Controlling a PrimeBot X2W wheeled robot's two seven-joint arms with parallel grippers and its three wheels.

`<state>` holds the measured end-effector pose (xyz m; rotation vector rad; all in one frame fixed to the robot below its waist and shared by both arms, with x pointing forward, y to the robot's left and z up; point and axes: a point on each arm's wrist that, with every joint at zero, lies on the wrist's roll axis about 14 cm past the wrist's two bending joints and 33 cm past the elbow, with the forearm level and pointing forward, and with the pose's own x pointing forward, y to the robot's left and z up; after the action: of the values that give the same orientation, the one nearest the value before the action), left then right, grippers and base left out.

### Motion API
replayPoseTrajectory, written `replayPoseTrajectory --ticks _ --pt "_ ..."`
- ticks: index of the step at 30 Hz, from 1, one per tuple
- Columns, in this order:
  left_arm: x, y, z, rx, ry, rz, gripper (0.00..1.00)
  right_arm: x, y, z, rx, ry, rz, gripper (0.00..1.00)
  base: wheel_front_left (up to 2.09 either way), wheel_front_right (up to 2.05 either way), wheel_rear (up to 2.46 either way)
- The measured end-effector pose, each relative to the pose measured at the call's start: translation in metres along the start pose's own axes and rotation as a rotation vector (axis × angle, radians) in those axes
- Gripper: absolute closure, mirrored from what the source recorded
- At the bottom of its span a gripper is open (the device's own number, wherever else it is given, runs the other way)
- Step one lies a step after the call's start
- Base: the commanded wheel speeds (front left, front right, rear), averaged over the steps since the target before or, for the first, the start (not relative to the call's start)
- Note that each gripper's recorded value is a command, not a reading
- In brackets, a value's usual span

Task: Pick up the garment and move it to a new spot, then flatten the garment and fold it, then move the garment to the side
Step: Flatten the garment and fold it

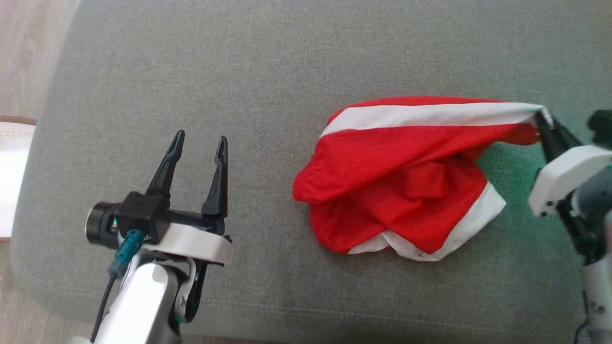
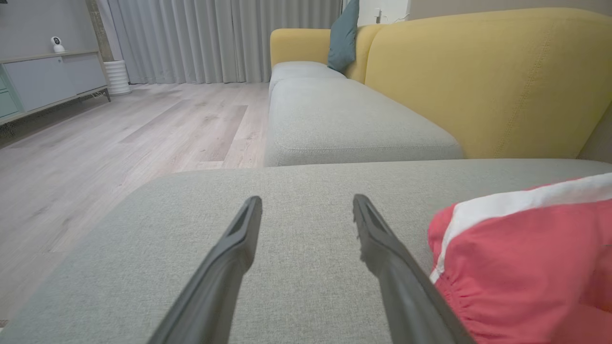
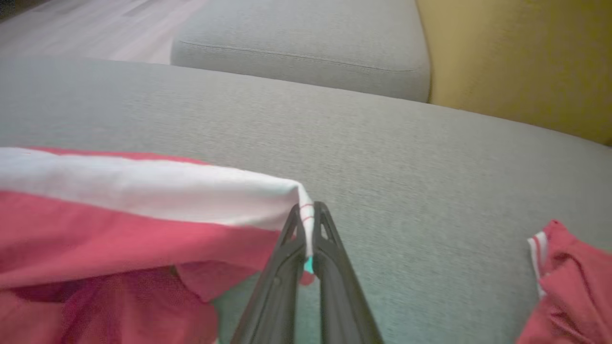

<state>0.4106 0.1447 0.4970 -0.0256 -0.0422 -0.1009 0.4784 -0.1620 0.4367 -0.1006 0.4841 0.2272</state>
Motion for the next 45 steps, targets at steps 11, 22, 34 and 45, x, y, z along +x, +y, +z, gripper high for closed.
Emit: replayPoseTrajectory --ticks 11,22,34,45 --pt "0.003 0.003 -0.015 0.005 0.037 -0.002 0.0 0.02 -0.034 -0.045 0.107 0.114 -0.083 0.93 0.0 0.0 0.0" --pt "0.002 0.001 -0.007 0.01 0.016 -0.007 0.0 0.005 -0.026 -0.018 0.163 -0.132 -0.094 0.0 0.0 0.0 0.0" --pt "-0.016 -0.001 -0.002 0.018 0.014 -0.011 0.0 -0.068 -0.012 0.034 0.158 -0.431 -0.109 0.0 0.0 0.0 0.0" --pt "-0.025 -0.005 0.002 0.016 0.038 -0.023 0.0 -0.112 0.01 0.024 0.181 -0.425 -0.095 0.0 0.0 0.0 0.0"
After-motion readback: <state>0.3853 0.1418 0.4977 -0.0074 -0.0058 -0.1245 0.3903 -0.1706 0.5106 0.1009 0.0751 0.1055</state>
